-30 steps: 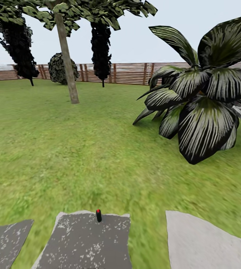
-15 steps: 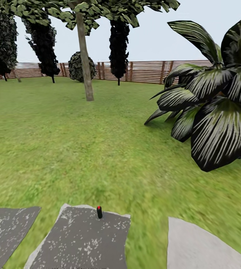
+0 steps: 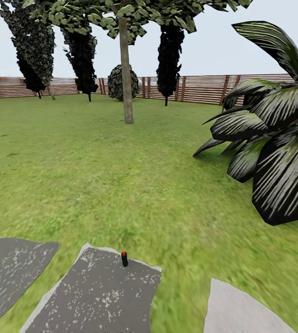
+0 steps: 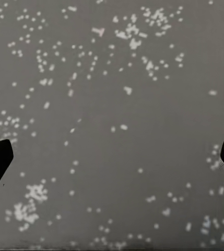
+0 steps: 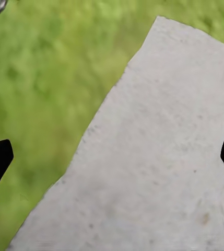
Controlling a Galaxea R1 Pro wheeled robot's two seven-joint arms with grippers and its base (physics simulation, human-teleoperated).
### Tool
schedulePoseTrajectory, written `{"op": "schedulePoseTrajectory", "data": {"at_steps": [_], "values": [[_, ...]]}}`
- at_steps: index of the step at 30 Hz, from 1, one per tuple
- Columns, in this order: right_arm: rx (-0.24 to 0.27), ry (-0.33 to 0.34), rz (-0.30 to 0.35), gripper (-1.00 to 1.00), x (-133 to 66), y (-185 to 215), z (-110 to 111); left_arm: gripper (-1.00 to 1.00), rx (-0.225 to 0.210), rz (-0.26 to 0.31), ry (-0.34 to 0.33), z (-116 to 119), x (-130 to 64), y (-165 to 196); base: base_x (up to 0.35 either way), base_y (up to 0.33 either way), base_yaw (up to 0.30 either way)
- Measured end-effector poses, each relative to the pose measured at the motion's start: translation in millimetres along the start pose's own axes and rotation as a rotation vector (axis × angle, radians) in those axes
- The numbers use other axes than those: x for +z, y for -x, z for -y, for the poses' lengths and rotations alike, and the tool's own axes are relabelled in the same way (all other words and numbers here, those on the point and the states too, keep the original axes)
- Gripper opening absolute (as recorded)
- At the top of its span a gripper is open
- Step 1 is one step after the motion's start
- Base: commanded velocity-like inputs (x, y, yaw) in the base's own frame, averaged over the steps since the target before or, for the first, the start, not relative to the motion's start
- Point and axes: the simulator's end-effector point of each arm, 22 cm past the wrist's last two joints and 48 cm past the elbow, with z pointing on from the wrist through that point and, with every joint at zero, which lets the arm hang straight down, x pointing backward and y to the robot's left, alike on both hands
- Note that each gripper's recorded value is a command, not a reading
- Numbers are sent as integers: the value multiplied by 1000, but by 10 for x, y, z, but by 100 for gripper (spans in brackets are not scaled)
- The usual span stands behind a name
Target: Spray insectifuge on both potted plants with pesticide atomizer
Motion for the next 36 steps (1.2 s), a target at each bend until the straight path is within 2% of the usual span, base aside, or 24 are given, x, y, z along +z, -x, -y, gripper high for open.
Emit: {"op": "schedulePoseTrajectory", "data": {"at_steps": [36], "values": [[0, 0, 0, 100, 0, 0, 0, 100, 0, 0, 0, 0, 0, 0, 0, -276, 272]]}}
